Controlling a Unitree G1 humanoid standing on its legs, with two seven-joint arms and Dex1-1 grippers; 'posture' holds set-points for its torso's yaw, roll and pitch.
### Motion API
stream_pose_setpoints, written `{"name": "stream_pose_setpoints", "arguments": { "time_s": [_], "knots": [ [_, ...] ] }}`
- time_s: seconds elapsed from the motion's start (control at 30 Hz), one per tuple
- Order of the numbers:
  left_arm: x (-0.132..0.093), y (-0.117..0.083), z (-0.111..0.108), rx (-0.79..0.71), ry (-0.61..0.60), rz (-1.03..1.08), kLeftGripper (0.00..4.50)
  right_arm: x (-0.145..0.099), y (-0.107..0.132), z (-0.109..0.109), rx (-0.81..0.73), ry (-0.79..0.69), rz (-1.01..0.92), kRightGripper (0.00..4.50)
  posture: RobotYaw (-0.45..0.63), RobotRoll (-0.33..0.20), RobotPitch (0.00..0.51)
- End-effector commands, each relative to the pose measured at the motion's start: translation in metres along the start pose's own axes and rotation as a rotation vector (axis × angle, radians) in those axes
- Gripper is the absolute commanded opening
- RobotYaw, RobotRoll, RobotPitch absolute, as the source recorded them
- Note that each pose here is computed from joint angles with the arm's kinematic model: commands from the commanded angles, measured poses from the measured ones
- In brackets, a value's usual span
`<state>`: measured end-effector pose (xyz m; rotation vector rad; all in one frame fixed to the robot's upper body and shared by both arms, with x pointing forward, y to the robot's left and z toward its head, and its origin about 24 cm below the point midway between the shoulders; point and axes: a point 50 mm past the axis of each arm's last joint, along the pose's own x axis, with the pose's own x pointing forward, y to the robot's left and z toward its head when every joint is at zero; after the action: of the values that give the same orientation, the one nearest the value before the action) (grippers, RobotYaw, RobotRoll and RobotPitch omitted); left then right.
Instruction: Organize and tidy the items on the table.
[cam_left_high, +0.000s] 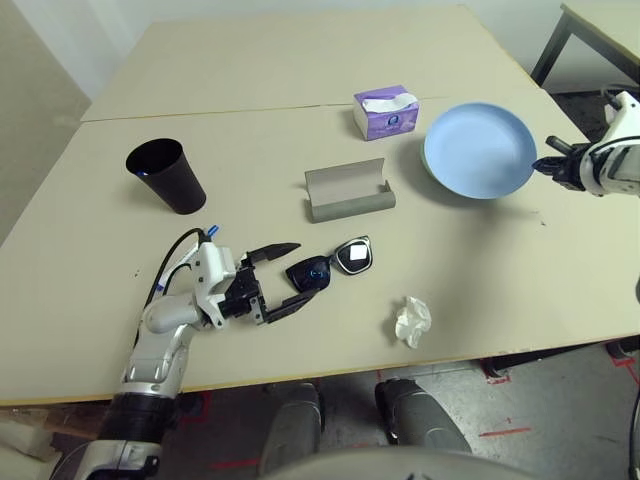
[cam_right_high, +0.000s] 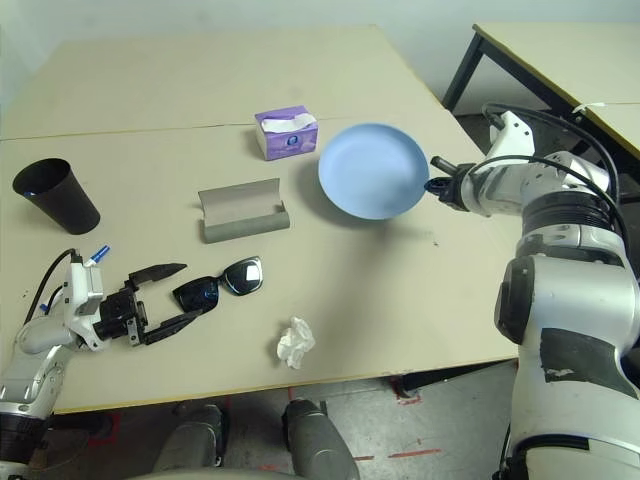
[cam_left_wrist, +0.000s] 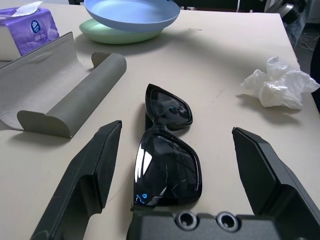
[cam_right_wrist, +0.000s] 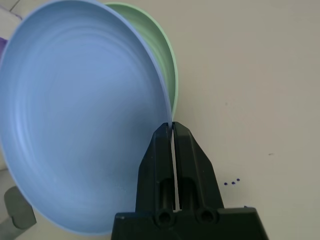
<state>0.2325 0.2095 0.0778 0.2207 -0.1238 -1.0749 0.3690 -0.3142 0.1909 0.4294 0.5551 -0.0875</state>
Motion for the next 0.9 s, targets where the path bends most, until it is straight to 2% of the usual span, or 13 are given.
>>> {"name": "stream_pose_setpoints", "arguments": {
  "time_s": [0.03, 0.47, 0.5, 0.57, 0.83, 0.87, 0.9],
  "knots": [
    [0.002, -0.005, -0.001, -0.008, 0.012, -0.024, 4.5, 0.0, 0.004, 0.005, 0.004, -0.035, 0.009, 0.03, -0.08, 0.0, 0.147],
    [0.006, -0.012, -0.002, -0.026, 0.004, -0.028, 4.5, 0.006, 0.011, 0.006, 0.012, -0.078, 0.018, 0.03, -0.08, 0.0, 0.141],
    [0.006, -0.012, -0.002, -0.027, 0.004, -0.027, 4.5, 0.006, 0.012, 0.006, 0.01, -0.077, 0.021, 0.51, -0.07, 0.0, 0.141],
    [0.006, -0.012, -0.002, -0.027, 0.005, -0.026, 4.5, 0.005, 0.013, 0.007, 0.006, -0.075, 0.024, 1.03, -0.07, 0.0, 0.141],
    [0.007, -0.012, -0.003, -0.025, 0.005, -0.028, 4.5, -0.009, 0.006, 0.02, -0.026, -0.08, 0.03, 4.0, -0.08, 0.0, 0.139],
    [0.007, -0.011, -0.002, -0.024, 0.005, -0.028, 4.5, -0.014, 0.005, 0.025, -0.049, -0.081, 0.038, 4.33, -0.08, 0.0, 0.14],
    [0.007, -0.01, -0.002, -0.022, 0.005, -0.027, 4.5, -0.02, 0.005, 0.029, -0.076, -0.079, 0.051, 4.45, -0.09, 0.0, 0.141]
  ]
}}
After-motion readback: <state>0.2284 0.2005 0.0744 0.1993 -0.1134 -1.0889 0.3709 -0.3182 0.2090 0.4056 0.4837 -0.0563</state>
